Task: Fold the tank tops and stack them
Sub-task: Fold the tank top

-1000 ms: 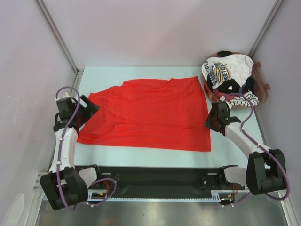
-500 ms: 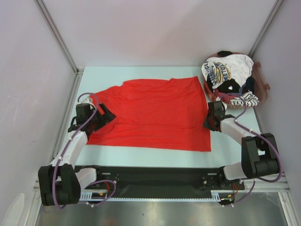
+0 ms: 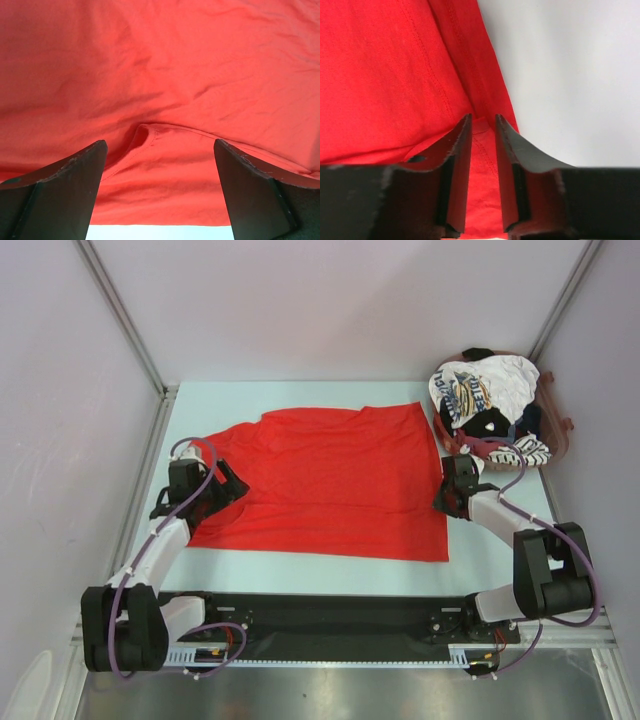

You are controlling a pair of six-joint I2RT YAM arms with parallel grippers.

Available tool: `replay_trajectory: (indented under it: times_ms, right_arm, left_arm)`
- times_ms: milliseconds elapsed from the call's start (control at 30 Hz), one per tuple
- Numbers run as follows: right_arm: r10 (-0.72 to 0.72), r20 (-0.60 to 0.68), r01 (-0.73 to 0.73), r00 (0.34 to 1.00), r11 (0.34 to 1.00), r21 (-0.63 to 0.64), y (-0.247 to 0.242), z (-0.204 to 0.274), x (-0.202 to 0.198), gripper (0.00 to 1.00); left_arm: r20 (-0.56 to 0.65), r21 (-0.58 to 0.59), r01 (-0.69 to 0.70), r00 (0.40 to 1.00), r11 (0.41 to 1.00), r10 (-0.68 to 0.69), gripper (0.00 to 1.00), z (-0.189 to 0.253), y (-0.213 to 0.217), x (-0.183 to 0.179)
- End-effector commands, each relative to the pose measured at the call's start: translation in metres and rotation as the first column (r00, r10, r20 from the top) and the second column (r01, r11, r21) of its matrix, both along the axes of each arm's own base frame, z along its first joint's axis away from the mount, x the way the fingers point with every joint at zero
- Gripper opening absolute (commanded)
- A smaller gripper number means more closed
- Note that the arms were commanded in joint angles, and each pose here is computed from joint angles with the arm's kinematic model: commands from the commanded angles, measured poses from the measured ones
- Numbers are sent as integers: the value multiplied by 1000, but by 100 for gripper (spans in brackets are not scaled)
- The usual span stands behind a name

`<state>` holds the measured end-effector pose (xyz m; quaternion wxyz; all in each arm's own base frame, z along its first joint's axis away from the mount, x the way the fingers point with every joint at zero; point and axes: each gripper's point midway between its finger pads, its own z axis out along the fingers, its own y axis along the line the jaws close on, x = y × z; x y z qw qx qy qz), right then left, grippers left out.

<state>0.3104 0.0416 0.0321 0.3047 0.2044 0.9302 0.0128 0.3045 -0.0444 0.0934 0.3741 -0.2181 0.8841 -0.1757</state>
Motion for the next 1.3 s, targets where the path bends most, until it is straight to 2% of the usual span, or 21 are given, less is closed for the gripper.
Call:
replay_trajectory:
  times_ms: [0,467,667,733,867,1167,1267]
  right_arm:
    - [-5,53,7,999,999,-38,-3,12,3,31]
    - [7,-8,-7,1000,1000,-20,2,-8,-3,30]
    - [3,-1,-3,1000,1000,-16,3,-6,-3,12]
    - [-1,10,1,1000,1000,-17,2,-3,-3,12]
    - [-5,31,5,1000,1000,-21,1,2,0,0]
    - [14,63,-13,998,1000,-4,9,11,6,0]
    - [16,65,-16,998,1000,2,10,9,5,0]
  left_arm:
    - [39,29,-10,999,1000,9,94,5,4,6]
    - [30,34,-15,999,999,14,94,1,5,8]
    - [20,41,11,1000,999,-12,94,-3,-3,7]
    - [20,44,13,1000,999,-14,94,-3,-3,7]
    - [16,53,10,1000,999,-11,93,-6,-2,9]
    - [-25,70,31,999,997,-29,77,-20,-6,13]
    - [-53,80,59,997,995,-55,65,-28,-12,15]
